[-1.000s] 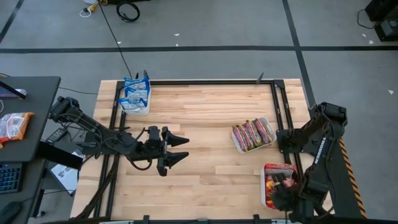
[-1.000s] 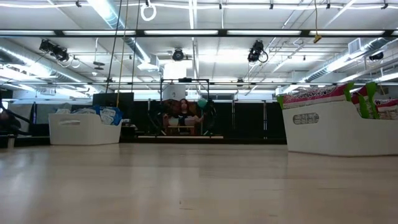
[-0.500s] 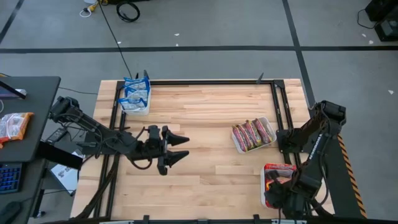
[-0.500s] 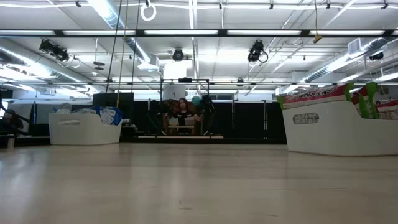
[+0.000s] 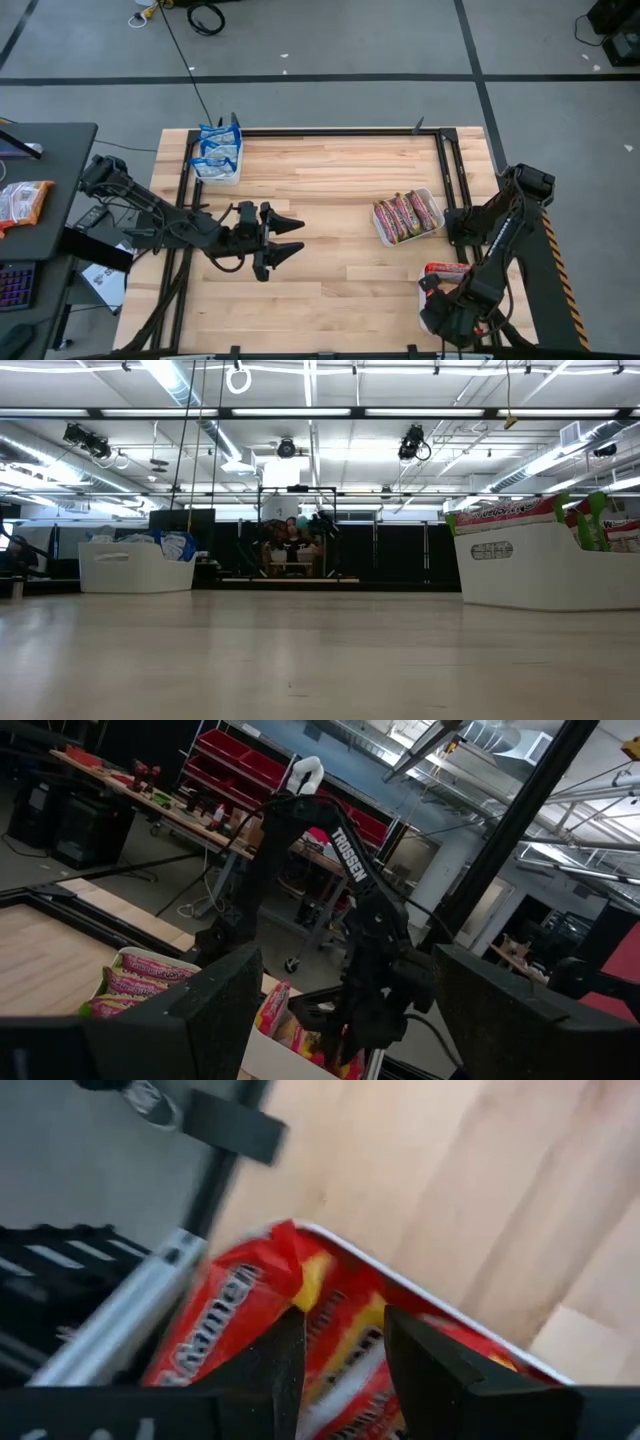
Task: Sort Maruchan noodles
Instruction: Put the orange noodle pack into the bottom white bin
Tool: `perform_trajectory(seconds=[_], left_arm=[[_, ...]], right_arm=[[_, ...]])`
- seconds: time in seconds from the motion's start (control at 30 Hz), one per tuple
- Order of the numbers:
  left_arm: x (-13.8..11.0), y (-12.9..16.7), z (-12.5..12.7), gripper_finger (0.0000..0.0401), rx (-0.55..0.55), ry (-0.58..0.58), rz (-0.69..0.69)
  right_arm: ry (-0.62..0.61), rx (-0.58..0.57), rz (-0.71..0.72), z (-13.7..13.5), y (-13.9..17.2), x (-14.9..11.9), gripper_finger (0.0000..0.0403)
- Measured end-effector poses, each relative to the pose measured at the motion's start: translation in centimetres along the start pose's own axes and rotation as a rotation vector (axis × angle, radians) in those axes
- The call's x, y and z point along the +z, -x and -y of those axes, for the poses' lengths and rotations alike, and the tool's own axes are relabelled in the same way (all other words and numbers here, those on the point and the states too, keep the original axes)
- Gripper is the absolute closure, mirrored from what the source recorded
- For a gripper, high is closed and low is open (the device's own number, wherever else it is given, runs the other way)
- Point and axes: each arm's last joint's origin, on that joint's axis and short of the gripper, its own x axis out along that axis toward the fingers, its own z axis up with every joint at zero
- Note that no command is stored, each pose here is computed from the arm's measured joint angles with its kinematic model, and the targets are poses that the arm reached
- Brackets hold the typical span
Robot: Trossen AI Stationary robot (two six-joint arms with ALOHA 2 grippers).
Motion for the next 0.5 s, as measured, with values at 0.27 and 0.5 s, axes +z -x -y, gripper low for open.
perform_trajectory(seconds=[0.27, 0.5], left_arm=[[0.0, 0.0, 0.0, 0.0111, 0.001, -0.009, 0.0], [0.0, 0.0, 0.0, 0.0111, 0.0, -0.01, 0.0]], right_arm=[[0.087, -0.012, 0.036, -0.2, 0.6, 0.5, 0.0261], [0.197, -0.041, 0.008, 0.6, -0.7, -0.3, 0.0261]])
